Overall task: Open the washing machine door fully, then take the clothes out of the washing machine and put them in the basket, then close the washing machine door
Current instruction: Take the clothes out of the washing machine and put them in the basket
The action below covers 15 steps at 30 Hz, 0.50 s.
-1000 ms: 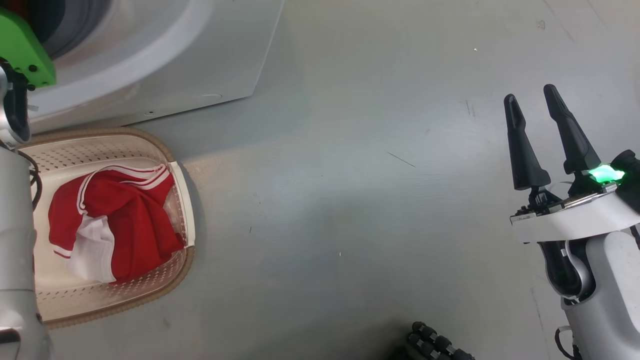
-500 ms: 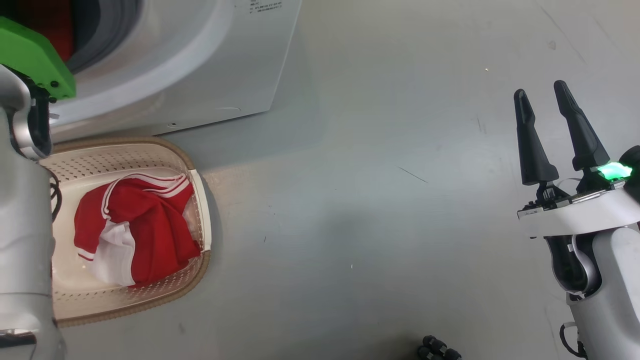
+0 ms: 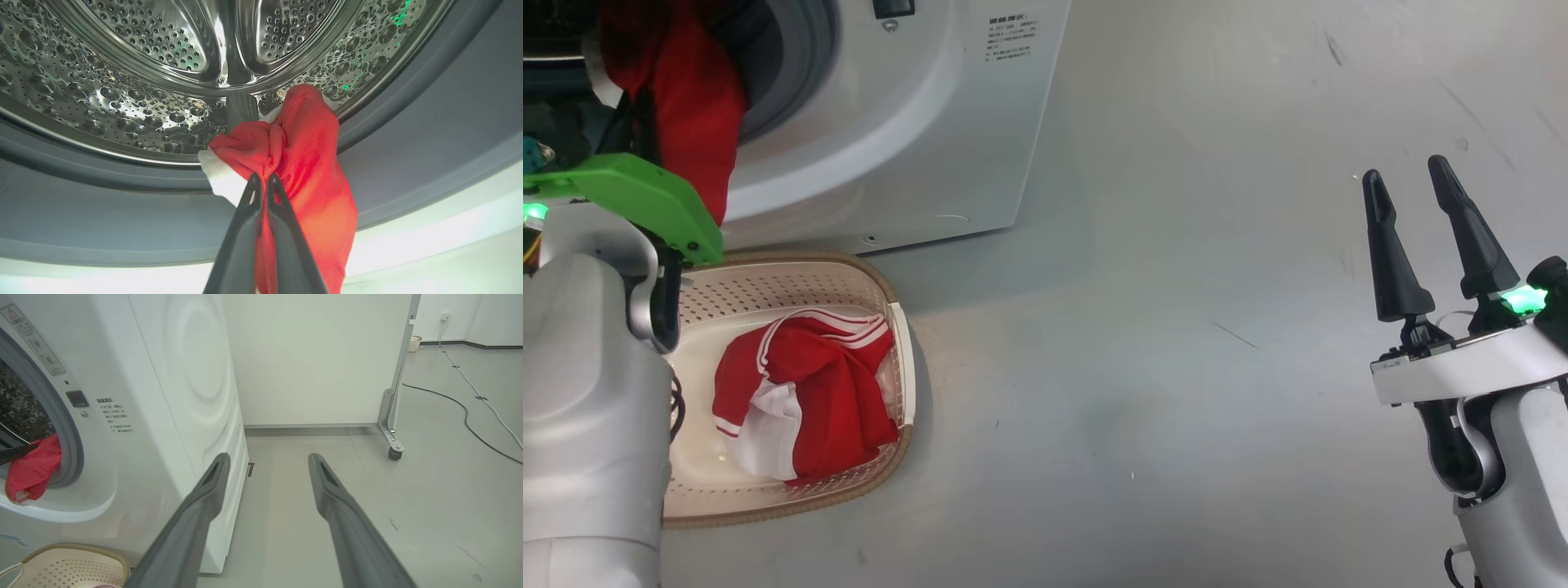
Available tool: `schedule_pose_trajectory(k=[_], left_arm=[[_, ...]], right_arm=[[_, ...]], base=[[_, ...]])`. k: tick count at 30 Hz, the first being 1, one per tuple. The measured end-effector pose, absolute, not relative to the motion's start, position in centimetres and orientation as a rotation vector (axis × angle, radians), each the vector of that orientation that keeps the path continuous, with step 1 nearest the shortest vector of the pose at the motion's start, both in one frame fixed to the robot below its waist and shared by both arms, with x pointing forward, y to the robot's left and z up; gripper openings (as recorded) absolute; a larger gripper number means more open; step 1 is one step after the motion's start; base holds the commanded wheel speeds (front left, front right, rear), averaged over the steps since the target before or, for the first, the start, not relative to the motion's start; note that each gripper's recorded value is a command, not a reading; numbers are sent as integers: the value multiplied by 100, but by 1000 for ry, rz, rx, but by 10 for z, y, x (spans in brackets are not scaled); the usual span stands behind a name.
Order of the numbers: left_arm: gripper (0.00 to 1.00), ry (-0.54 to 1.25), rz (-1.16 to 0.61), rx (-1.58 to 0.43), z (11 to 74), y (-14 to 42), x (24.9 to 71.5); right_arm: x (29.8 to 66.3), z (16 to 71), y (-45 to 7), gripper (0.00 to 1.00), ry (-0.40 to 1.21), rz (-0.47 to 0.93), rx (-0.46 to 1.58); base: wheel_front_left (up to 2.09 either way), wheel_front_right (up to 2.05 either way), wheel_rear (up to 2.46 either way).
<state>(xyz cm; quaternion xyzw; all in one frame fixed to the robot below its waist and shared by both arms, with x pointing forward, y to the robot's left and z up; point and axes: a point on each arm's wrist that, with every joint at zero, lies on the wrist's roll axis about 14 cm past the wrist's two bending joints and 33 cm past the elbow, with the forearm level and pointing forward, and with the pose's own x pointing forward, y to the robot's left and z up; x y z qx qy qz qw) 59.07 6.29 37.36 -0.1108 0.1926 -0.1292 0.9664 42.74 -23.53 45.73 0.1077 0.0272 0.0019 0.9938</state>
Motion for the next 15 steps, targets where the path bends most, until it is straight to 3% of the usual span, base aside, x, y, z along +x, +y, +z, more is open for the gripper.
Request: schedule_pose_trajectory(k=[15], left_arm=[[0,274,-170,-304,404,100,539]], right_arm=[[408,468,-215,100,39,53,239]], base=[[0,0,0]])
